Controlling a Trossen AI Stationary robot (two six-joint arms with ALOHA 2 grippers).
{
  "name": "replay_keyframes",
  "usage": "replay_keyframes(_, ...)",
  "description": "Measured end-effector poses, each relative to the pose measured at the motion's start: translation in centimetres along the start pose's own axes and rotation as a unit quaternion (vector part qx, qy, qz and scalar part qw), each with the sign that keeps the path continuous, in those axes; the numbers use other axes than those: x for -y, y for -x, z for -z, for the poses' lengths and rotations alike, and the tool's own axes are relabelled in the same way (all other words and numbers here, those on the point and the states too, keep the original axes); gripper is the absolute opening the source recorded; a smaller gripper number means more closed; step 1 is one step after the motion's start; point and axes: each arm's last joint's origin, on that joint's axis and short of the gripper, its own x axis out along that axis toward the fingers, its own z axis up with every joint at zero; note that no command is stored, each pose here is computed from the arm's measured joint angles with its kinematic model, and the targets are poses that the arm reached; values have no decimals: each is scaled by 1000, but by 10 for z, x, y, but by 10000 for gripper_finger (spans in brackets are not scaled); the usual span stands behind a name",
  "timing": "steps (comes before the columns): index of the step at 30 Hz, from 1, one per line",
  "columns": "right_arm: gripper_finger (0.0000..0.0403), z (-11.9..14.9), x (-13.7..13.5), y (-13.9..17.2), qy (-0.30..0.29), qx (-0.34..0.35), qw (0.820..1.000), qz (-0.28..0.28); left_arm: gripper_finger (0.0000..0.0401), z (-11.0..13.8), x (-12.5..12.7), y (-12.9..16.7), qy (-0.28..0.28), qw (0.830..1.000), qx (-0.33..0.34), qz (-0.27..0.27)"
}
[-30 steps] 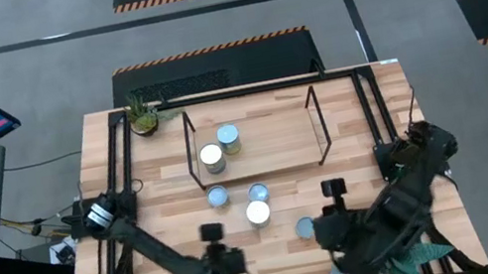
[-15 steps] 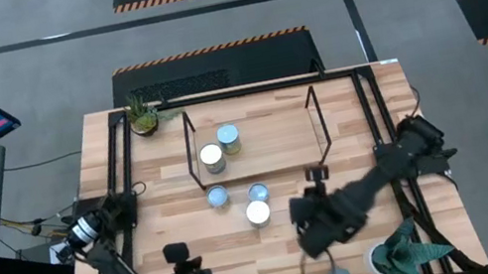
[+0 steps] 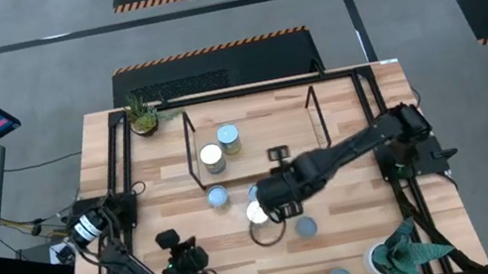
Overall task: Pick and place cans onto a shelf
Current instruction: Adjust the canned carrots
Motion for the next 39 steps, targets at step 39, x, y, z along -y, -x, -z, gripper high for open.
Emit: replay_keyframes(39,72,21,201,-104,-59,87,984,-143,0,28,-96,-50,251,958,17,137)
